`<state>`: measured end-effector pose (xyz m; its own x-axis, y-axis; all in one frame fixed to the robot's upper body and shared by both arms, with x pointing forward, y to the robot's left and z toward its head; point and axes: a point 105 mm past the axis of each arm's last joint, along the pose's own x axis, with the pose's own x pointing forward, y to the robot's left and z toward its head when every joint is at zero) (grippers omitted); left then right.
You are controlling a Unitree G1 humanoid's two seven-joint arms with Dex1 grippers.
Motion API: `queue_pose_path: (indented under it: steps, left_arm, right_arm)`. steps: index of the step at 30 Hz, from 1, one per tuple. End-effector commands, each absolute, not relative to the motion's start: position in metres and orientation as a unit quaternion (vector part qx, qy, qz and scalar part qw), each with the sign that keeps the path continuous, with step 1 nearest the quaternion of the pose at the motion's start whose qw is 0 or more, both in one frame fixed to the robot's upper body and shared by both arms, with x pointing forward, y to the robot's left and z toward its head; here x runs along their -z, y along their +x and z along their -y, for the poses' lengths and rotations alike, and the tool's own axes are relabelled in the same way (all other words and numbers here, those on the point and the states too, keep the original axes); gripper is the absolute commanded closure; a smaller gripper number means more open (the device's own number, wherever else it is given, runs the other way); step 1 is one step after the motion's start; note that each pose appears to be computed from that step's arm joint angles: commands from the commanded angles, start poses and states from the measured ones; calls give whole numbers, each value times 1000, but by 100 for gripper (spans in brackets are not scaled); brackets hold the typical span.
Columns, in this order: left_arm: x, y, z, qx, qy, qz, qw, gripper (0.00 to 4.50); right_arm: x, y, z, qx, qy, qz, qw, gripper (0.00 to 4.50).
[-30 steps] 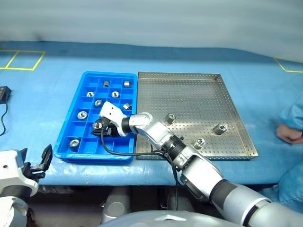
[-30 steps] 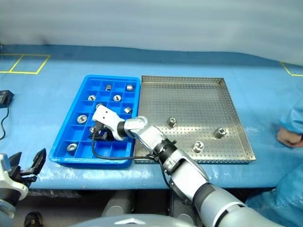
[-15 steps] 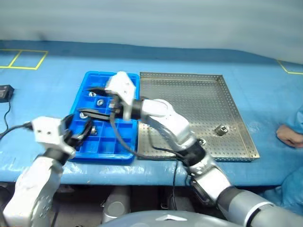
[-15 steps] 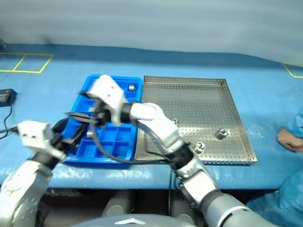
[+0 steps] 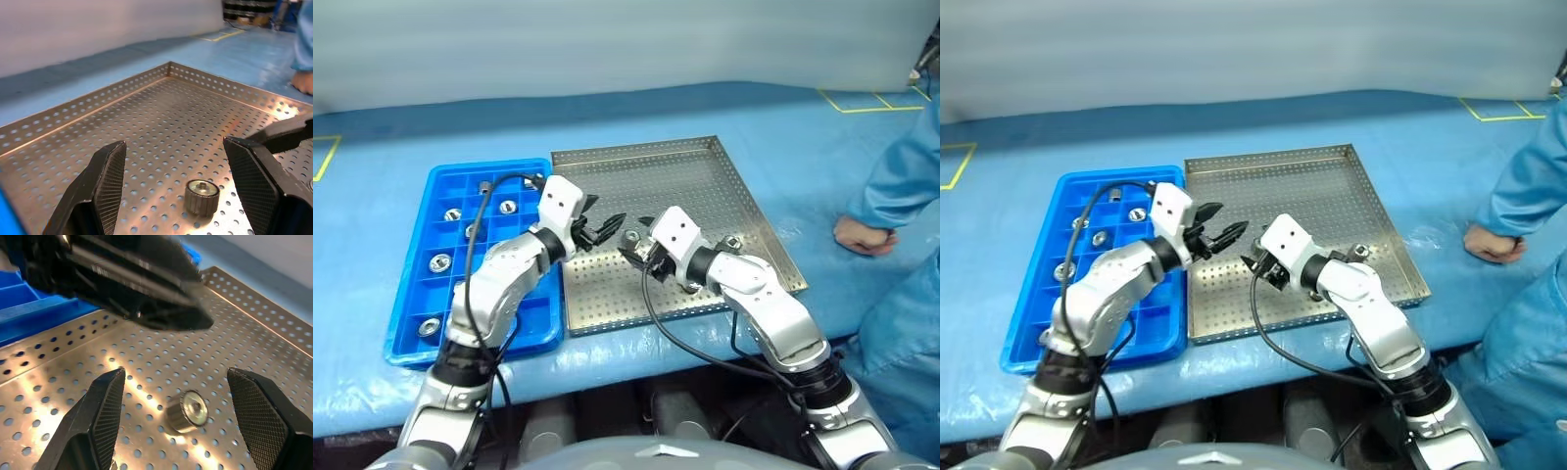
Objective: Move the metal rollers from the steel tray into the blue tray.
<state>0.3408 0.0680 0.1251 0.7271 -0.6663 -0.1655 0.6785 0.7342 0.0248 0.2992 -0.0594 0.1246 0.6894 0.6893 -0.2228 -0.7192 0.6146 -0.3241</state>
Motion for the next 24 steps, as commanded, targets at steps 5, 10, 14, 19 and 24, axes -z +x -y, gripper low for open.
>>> queue_pose_path:
  steps: [5,10,14,19,24]
  left_arm:
    - [-97,364,-66,358,75,-123,922,104]
    - [-79,361,-65,370,65,-152,914,104]
    - [-70,361,-66,363,55,-167,915,104]
    - [-55,365,-74,331,58,-201,920,191]
    - [-55,364,-76,335,75,-202,917,318]
  right_arm:
    - [-139,297,74,-338,-190,-12,922,103]
    - [-138,297,72,-337,-188,-12,922,103]
    - [-139,298,70,-339,-186,-11,922,103]
    - [-141,300,69,-338,-183,-6,923,99]
    - [-142,302,68,-334,-180,-4,925,99]
